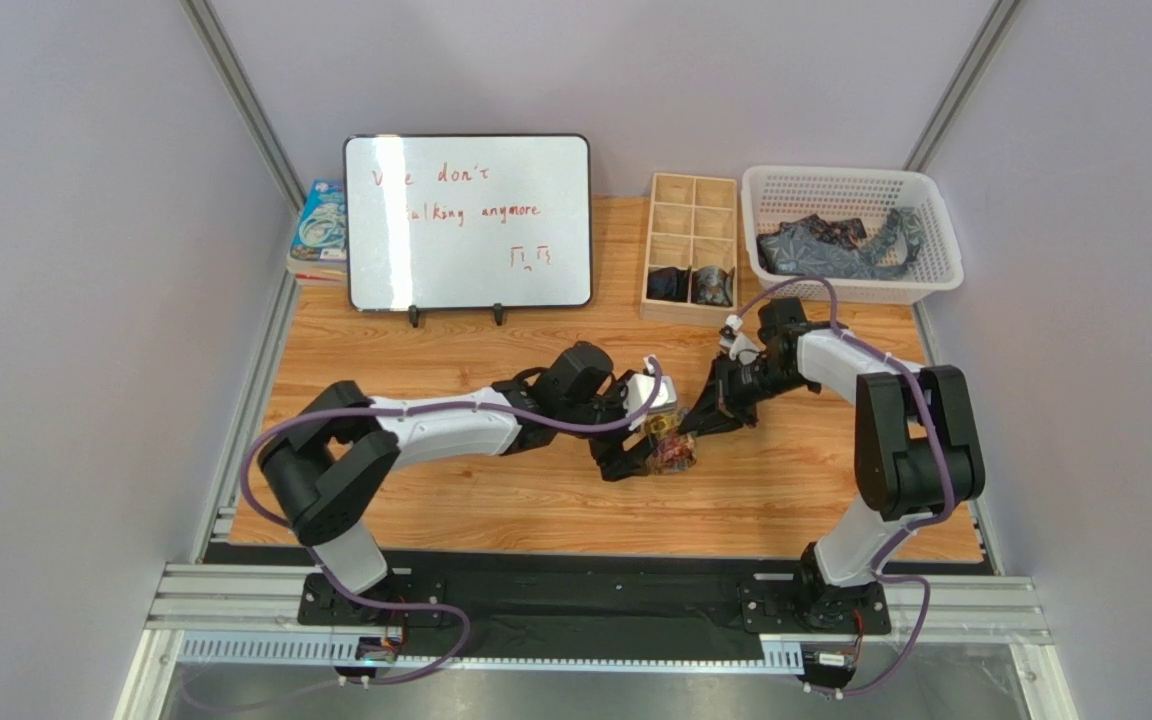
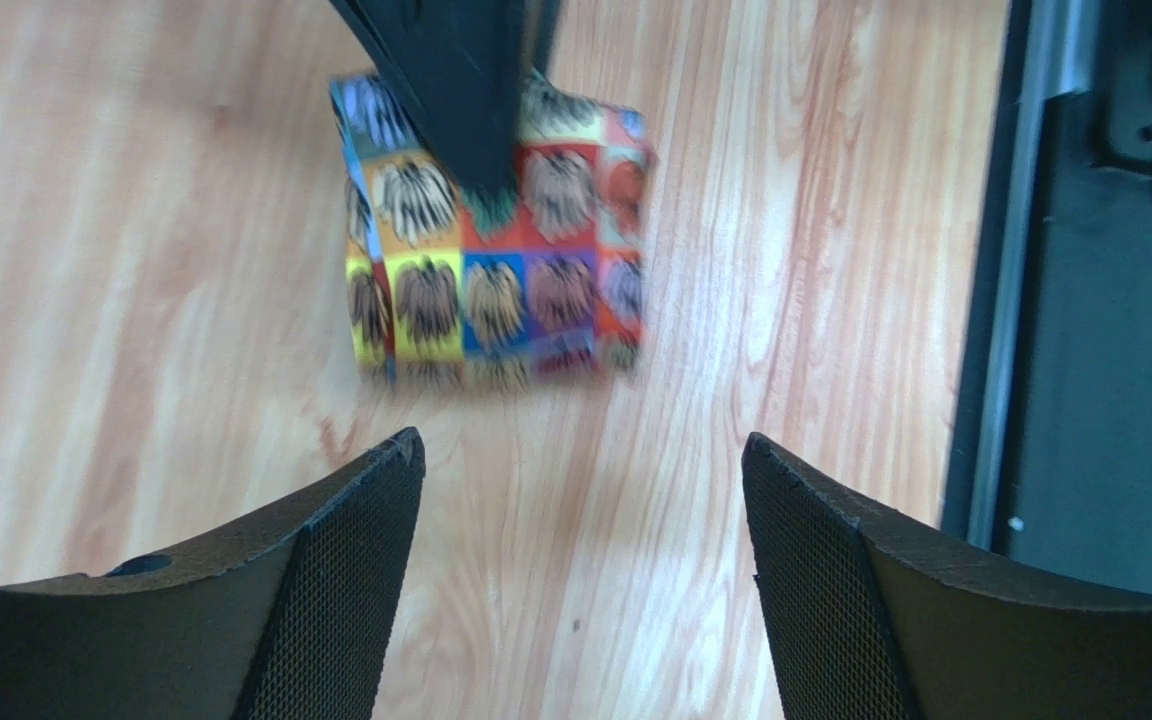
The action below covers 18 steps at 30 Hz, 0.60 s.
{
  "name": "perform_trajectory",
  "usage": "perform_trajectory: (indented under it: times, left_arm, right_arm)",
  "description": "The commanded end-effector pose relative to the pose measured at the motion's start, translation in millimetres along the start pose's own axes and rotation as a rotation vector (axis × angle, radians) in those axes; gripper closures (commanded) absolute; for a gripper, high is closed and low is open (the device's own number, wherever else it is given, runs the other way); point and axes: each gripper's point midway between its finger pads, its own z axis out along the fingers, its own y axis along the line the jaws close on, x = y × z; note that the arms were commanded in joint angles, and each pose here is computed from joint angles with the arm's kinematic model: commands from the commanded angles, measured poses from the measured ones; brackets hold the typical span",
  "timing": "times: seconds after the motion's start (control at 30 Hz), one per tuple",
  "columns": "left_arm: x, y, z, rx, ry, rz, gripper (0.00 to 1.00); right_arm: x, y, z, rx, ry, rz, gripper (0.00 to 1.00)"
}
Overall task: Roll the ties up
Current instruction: Pick up the tie at the center of the board, then place the tie in the storage box.
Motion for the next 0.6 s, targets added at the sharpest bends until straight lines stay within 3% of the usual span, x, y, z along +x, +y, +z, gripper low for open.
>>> perform_trajectory:
  times: [0.0,0.07,0.1,0.13,0.4,0.57]
  left_arm:
    - [-21.0,-6.5,-37.3,0.016,-0.045,-0.036,0.17]
    - [-21.9,-3.9,-51.3,-0.002,-0.041,-0.047,0.17]
    - [-21.4,-3.6,-55.4,-0.008,-0.037,-0.052,0.12]
    - [-22.3,-4.6,-62.1,-0.013,-0.036,-0.052,0.01]
    - [-23.7,9.4,-86.9,-0.105,-0.032,-0.063,0.0]
    - [-17.1,21.2,-96.2,-0.16,-0.028,-0.087,0.01]
  right_arm:
    - [-39.0,29.3,-31.2,0.049,-0.156,-0.123,1.0]
    - [-51.9,37.5,-42.2,0.076,-0.198,-0.148,1.0]
    - [-69.0,52.6,-54.3,0.08,-0.249,-0.189,1.0]
    - [-79.3,56.9,-61.3,0.095,-0.279,-0.197,1.0]
    - [-226.2,116.4,-148.0,0.267,-0.669,-0.381,1.0]
    - [-296.6,117.2,-174.4,0.402,-0.837,-0.394,1.0]
